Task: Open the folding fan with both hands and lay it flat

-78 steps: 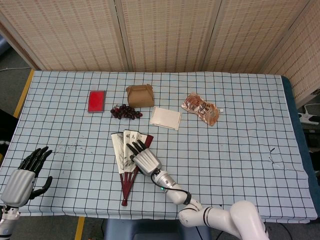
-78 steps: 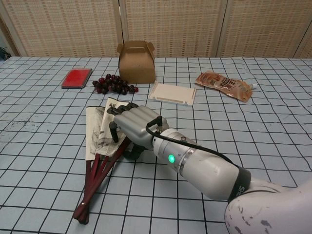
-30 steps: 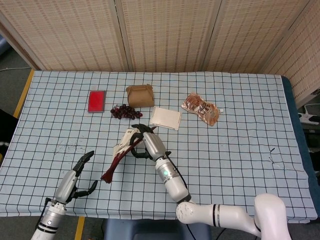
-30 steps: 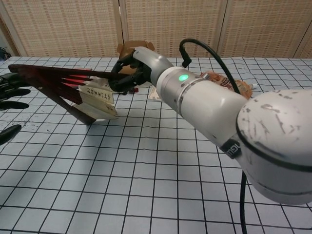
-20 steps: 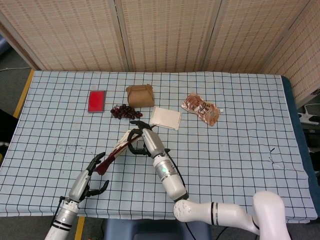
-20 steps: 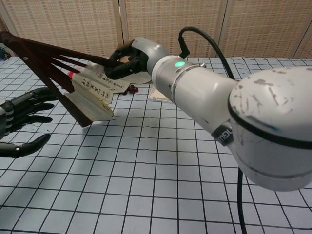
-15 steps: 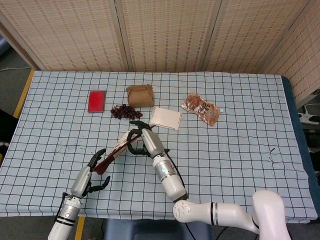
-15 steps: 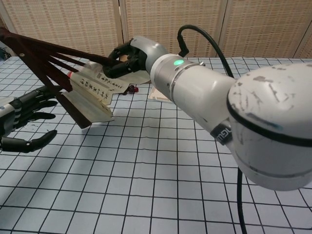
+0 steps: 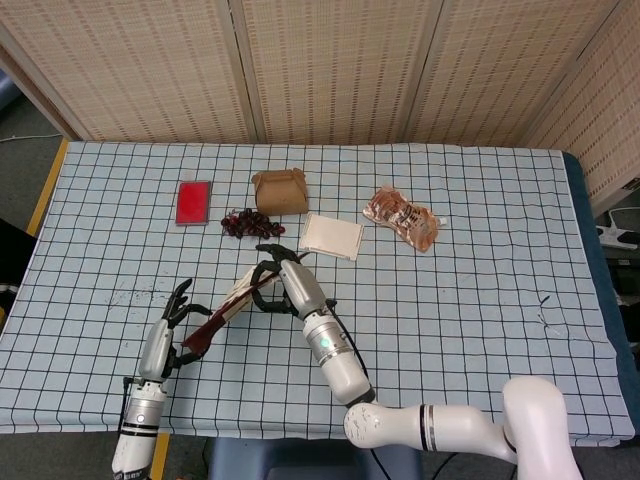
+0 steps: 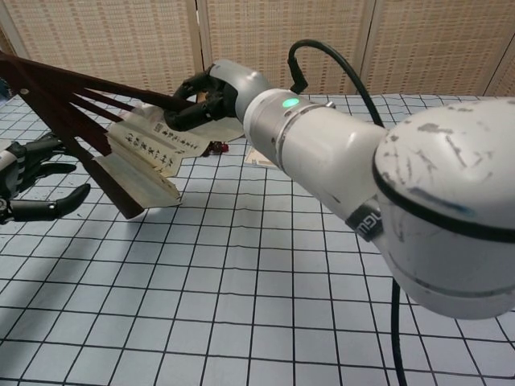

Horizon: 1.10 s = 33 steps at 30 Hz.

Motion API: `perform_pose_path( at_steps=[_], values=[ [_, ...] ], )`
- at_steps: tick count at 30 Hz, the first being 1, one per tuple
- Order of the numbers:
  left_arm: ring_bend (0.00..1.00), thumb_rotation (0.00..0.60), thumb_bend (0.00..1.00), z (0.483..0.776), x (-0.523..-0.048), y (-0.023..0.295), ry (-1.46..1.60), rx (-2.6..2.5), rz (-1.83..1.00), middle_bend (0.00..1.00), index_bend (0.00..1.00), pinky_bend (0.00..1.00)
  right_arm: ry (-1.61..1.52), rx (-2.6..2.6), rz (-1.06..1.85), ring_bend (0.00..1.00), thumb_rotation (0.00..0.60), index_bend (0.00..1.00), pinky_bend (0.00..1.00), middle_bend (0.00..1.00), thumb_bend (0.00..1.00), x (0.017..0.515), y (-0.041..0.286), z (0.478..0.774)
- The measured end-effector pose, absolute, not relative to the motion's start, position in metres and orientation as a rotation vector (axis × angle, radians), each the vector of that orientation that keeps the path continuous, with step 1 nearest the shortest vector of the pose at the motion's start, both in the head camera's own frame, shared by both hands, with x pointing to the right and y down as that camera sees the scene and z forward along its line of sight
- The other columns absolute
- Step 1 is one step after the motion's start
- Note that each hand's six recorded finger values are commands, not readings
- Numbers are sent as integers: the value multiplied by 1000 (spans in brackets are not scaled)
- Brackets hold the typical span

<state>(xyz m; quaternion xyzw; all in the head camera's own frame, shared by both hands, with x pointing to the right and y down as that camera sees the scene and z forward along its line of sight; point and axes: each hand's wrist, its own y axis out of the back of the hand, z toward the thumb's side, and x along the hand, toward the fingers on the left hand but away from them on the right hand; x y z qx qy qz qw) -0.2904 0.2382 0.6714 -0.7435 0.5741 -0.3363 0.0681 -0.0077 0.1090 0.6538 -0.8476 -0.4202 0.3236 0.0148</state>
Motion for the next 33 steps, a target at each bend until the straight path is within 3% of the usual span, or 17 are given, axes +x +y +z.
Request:
perform_pose_path(
  at_steps=[3, 8, 22, 28, 33],
  values=[
    [0, 600, 397, 672, -286, 241, 1717, -2260, -1015, 3, 373, 131, -1306, -2636, 1006, 0, 600, 695, 0, 103, 504, -8, 109, 653],
    [0, 600, 393, 673, -281, 243, 1723, -2288, -1020, 0, 211, 129, -1331, -2625, 984, 0, 600, 695, 0, 104, 504, -10, 109, 652],
    [0, 600, 391, 670, -268, 225, 1906, -2310, -1009, 0, 194, 120, -1382, -2646, 915, 0, 600, 695, 3, 103, 504, -21, 115, 648],
    [0, 600, 446, 670, -272, 223, 1937, -2268, -1026, 19, 437, 124, -1397, -2645, 894, 0, 600, 695, 5, 103, 504, -19, 113, 643],
    [5, 600, 501, 672, -276, 222, 1986, -2227, -1025, 174, 611, 126, -1413, -2630, 881, 0, 600, 695, 10, 103, 504, -10, 106, 637]
  ],
)
